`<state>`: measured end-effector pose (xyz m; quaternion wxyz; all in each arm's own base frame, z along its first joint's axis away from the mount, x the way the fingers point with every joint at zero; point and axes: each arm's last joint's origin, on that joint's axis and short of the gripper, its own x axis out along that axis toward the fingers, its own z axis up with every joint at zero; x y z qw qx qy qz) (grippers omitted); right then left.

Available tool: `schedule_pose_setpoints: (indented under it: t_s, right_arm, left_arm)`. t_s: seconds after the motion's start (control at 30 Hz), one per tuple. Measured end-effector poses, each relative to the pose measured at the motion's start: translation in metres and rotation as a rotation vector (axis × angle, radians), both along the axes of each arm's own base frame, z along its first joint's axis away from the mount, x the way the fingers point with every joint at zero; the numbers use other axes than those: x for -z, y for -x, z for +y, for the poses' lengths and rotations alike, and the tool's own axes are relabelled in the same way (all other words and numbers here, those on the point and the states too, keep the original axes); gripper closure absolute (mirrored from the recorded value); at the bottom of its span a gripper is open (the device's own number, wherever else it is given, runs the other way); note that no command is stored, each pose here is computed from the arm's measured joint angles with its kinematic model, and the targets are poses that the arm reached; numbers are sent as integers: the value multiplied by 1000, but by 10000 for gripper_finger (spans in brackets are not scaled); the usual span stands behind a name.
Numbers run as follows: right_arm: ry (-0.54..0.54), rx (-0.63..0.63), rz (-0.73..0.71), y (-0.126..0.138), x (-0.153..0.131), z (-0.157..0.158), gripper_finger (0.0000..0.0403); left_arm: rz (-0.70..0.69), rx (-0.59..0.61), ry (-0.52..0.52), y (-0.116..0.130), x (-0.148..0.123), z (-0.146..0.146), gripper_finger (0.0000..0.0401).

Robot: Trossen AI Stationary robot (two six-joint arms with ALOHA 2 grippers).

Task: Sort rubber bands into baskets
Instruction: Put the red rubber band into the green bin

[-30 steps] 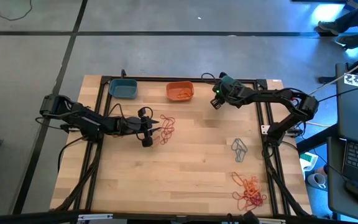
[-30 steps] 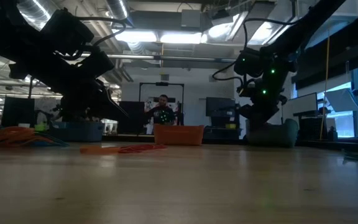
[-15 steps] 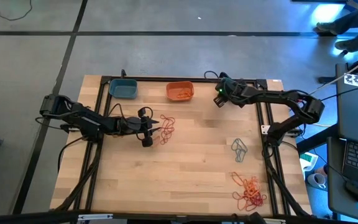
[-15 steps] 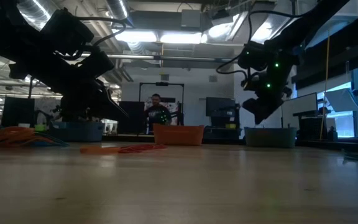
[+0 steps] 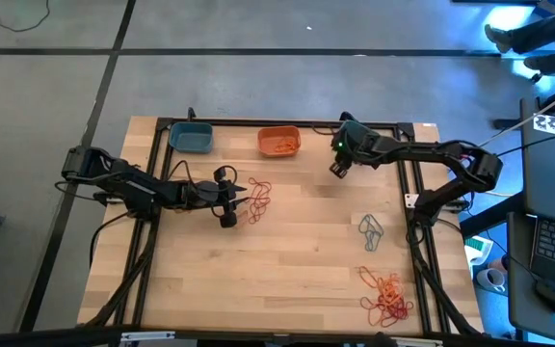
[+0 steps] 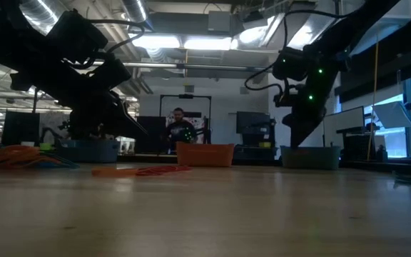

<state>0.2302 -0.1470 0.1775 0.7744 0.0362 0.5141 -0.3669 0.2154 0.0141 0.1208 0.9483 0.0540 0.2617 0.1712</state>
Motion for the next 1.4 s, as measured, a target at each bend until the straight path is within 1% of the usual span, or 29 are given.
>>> schedule_pose_setpoints:
  t_s: [0.13, 0.23, 0.33, 0.53, 0.63, 0.87, 1.03, 1.1, 1.17, 1.4]
  right_arm:
    - [66, -76, 29, -5, -2, 2, 217]
    - [77, -145, 39, -9, -3, 5, 217]
    - [86, -197, 79, -9, -1, 5, 217]
    - [120, -348, 262, -13, 16, 2, 217]
    - [144, -364, 332, -14, 23, 0, 217]
    - [242, -417, 403, -22, 30, -7, 217]
    - [257, -432, 433, -25, 37, -9, 220]
    - [268, -419, 440, -25, 37, -9, 233]
    - [272, -413, 436, -25, 37, -10, 258]
    - [280, -393, 453, -23, 37, -12, 380]
  left_arm:
    - [0, 0, 0, 0, 0, 0, 263]
    - [0, 0, 0, 0, 0, 0, 263]
    - [0, 0, 0, 0, 0, 0, 263]
    - [0, 0, 0, 0, 0, 0, 263]
    - [-1, 0, 0, 0, 0, 0, 263]
    - [-1, -1, 0, 0, 0, 0, 263]
    - [-1, 0, 1, 0, 0, 0, 263]
    - [-1, 1, 0, 0, 0, 0, 263]
    - [-2, 1, 0, 0, 0, 0, 263]
    - [-6, 0, 0, 0, 0, 0, 263]
